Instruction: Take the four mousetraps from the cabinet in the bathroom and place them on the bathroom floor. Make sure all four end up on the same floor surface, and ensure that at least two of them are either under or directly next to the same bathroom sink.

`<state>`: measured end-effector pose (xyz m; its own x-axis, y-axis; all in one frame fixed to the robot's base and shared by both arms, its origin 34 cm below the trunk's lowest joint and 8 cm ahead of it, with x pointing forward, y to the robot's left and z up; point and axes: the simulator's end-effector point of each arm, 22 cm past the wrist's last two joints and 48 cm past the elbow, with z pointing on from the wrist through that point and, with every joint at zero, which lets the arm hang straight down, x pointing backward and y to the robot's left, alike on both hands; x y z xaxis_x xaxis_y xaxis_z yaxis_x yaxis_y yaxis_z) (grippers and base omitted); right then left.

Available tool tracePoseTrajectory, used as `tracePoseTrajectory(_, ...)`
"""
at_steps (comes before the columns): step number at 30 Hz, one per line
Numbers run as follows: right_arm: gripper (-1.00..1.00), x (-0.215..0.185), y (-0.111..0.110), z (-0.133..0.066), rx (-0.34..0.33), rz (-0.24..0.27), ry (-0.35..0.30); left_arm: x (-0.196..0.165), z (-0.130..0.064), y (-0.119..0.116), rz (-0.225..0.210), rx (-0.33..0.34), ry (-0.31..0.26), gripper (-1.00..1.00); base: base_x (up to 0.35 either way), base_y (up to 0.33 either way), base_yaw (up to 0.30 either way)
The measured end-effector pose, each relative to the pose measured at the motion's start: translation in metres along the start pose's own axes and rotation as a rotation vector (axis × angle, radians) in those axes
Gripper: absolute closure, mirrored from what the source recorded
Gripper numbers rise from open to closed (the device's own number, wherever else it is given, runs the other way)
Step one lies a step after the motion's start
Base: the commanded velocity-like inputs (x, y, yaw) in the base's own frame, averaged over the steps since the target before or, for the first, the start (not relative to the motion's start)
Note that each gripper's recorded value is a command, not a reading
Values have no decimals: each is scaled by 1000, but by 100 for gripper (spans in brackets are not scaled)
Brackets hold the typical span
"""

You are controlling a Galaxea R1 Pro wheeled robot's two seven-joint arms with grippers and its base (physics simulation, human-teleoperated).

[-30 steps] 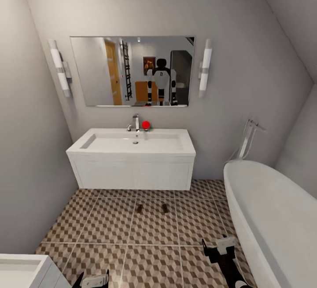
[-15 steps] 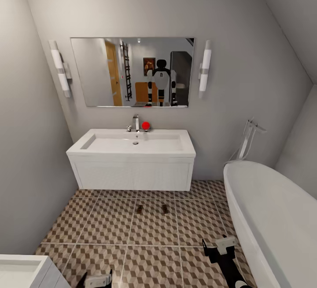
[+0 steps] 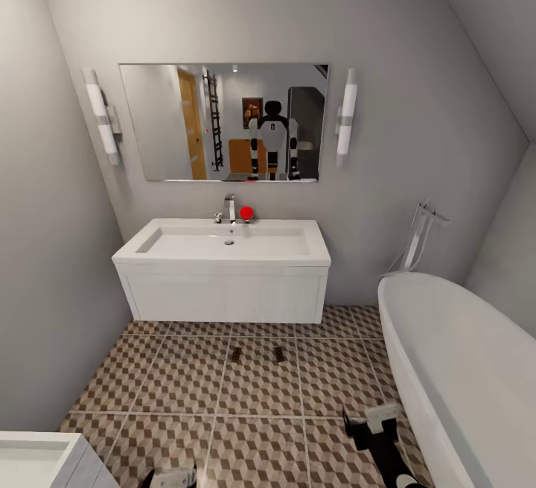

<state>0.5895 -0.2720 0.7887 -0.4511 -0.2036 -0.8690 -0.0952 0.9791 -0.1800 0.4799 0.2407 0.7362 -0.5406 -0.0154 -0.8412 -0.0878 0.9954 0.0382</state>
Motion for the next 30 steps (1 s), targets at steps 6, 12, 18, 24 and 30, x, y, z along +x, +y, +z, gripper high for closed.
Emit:
tracePoseTrajectory(6, -100, 18, 3, -1, -4, -6, 87, 32, -2, -3, 17, 3, 151, -100, 0, 0, 0)
tracePoseTrajectory(12, -100, 28, 8, -2, -8, -5, 137, 57, -6, -3, 27, 1, 276, -100, 0, 0, 0)
tracePoseTrajectory(18, -100, 37, -3, -3, 39, 19, 178, 65, -6, 5, 13, -20, 322, -100, 0, 0, 0)
tracePoseTrajectory(24, -100, 57, -18, -8, 107, 89, 266, 67, -6, 14, -8, -45, 336, -100, 0, 0, 0)
tracePoseTrajectory(30, -100, 65, -22, -10, 134, 144, 302, 68, -6, 20, -12, -56, 340, -100, 0, 0, 0)
